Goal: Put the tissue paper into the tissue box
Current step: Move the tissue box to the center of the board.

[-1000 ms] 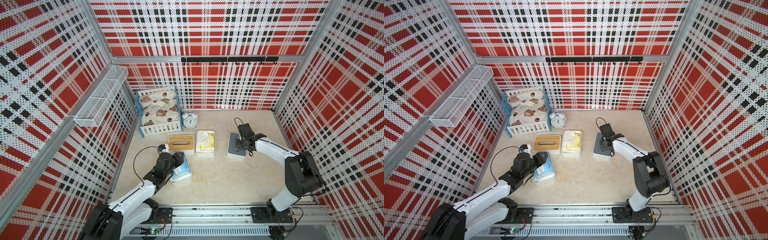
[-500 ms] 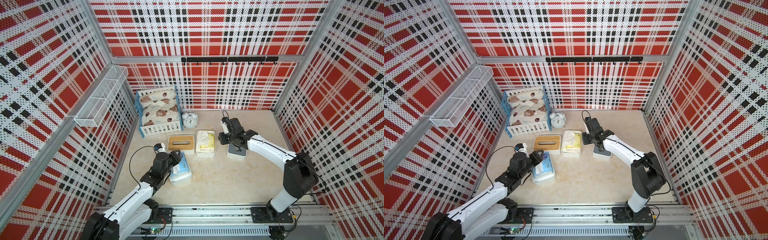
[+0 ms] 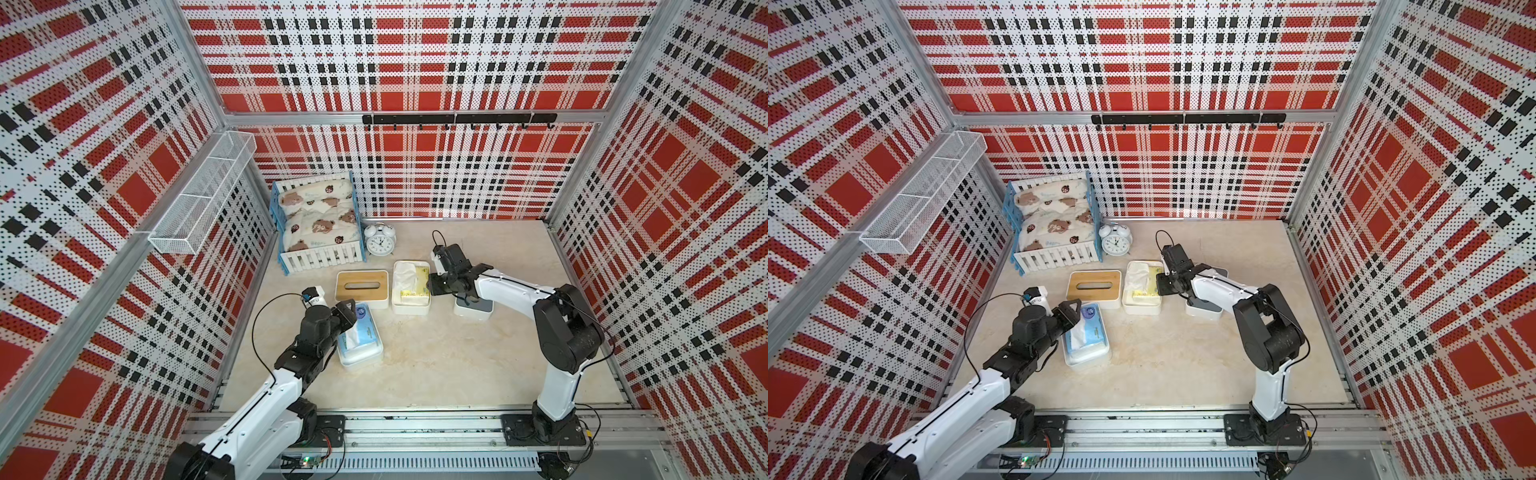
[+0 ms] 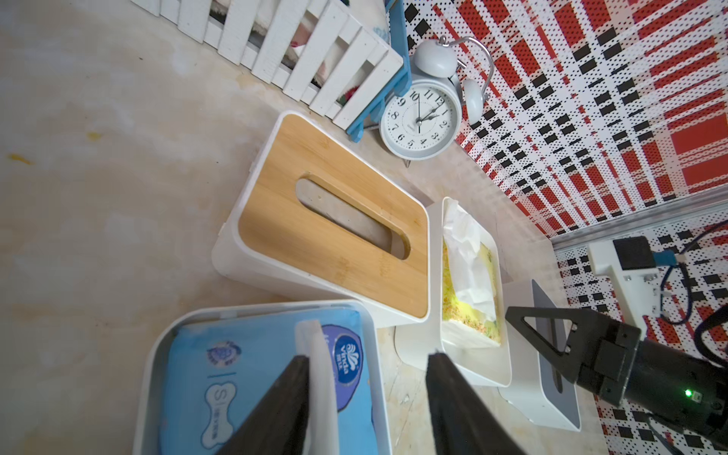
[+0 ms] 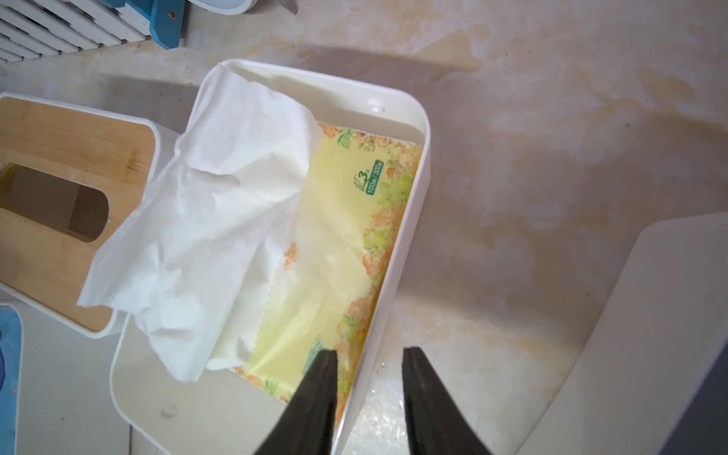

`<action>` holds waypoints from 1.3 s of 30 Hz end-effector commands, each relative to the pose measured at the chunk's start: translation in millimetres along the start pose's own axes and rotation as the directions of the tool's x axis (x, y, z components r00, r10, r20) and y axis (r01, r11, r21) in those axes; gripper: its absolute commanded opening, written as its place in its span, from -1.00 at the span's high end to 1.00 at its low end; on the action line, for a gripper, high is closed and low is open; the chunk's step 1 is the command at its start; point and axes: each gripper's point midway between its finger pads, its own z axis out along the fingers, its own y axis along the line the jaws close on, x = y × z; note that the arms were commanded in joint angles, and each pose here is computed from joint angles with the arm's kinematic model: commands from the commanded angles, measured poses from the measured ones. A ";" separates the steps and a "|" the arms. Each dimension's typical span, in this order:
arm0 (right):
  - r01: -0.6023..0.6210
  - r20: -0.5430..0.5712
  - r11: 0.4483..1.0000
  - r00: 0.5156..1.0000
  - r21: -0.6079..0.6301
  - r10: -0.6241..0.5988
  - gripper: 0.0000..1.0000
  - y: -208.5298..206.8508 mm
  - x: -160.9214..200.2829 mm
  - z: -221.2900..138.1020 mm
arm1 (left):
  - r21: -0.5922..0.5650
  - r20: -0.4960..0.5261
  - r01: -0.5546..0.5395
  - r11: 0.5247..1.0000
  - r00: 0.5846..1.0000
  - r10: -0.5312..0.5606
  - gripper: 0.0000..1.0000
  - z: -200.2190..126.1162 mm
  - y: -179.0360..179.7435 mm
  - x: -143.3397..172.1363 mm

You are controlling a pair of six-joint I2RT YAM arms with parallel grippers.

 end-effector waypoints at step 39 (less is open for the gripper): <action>0.029 -0.051 0.874 0.999 0.485 -0.005 0.57 -125.2 9.3 -47.3 | -0.017 0.062 0.016 1.000 0.998 -0.015 -0.04 -6.5 12.3 -23.4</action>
